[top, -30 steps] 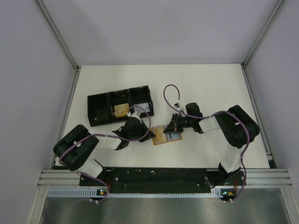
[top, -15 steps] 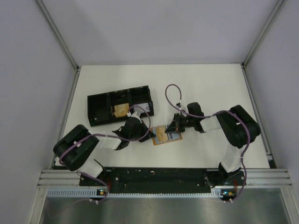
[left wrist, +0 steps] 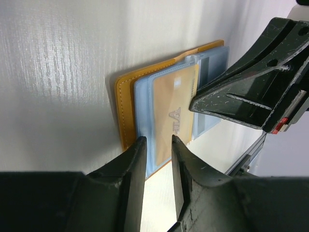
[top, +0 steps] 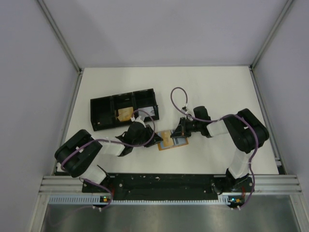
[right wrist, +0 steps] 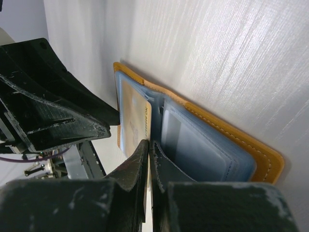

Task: Take the credit cards out of the card holder
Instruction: Remove the credit card from the card holder.

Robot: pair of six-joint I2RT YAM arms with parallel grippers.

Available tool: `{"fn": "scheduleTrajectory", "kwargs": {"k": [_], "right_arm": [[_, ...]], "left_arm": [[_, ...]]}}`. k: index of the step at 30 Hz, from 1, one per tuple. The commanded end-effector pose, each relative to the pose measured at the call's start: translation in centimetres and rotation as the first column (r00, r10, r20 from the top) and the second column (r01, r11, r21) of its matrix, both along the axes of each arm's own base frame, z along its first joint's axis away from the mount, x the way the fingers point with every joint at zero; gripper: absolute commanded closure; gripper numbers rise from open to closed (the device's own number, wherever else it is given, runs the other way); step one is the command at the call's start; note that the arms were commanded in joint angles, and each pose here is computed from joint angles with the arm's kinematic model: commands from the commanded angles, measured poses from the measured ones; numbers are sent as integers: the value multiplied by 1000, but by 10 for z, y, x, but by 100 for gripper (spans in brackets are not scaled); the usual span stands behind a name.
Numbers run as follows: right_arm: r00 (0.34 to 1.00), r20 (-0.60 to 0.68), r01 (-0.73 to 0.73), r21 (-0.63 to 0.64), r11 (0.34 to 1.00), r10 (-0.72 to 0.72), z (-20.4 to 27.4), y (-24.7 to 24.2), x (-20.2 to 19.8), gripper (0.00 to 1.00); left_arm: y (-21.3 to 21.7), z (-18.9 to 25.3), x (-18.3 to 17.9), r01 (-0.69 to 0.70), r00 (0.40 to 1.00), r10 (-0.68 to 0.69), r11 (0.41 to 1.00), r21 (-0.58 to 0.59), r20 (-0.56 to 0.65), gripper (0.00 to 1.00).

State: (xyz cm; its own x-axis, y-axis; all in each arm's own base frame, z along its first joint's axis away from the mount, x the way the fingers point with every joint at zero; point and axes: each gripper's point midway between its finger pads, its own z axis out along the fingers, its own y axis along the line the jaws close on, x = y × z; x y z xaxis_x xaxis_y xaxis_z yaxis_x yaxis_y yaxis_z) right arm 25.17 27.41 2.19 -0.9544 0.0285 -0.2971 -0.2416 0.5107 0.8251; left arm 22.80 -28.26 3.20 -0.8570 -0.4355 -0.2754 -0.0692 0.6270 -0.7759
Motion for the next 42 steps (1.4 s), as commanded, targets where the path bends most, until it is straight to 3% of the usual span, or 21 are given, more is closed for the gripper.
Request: {"fn": "scheduleTrajectory", "kwargs": {"k": [1,12,17,21,23,30,36,42], "right_arm": [[1000,10,12,-19,1000,-12,-8,-4,2,100],[1000,6,9,-15,1000,-9,-9,-4,1,100],[1000,9,12,-15,1000,-12,-8,-4,2,100],[1000,9,11,-14,1000,-11,-8,-3,2,100],[1000,8,14,-15,1000,-14,-9,-4,2,100],[999,18,42,-38,998,-41,-9,-9,5,100],[995,78,76,-125,989,-67,-5,-20,12,100],[995,87,56,-133,990,-44,-4,-16,9,100]], "left_arm": [[1,-6,-1,3,1000,-3,1000,18,-18,65],[-4,-22,-1,15,997,-13,999,28,-71,66],[0,-21,-3,5,998,-3,999,37,-61,84],[4,-22,-4,0,998,3,999,45,-55,90],[3,-21,-4,4,999,-3,999,37,-43,100],[4,-20,-3,8,1000,-7,999,40,-19,100],[20,-29,-3,-6,1000,9,989,150,-23,100],[21,-26,-1,5,1000,-2,984,177,-17,100]]}}
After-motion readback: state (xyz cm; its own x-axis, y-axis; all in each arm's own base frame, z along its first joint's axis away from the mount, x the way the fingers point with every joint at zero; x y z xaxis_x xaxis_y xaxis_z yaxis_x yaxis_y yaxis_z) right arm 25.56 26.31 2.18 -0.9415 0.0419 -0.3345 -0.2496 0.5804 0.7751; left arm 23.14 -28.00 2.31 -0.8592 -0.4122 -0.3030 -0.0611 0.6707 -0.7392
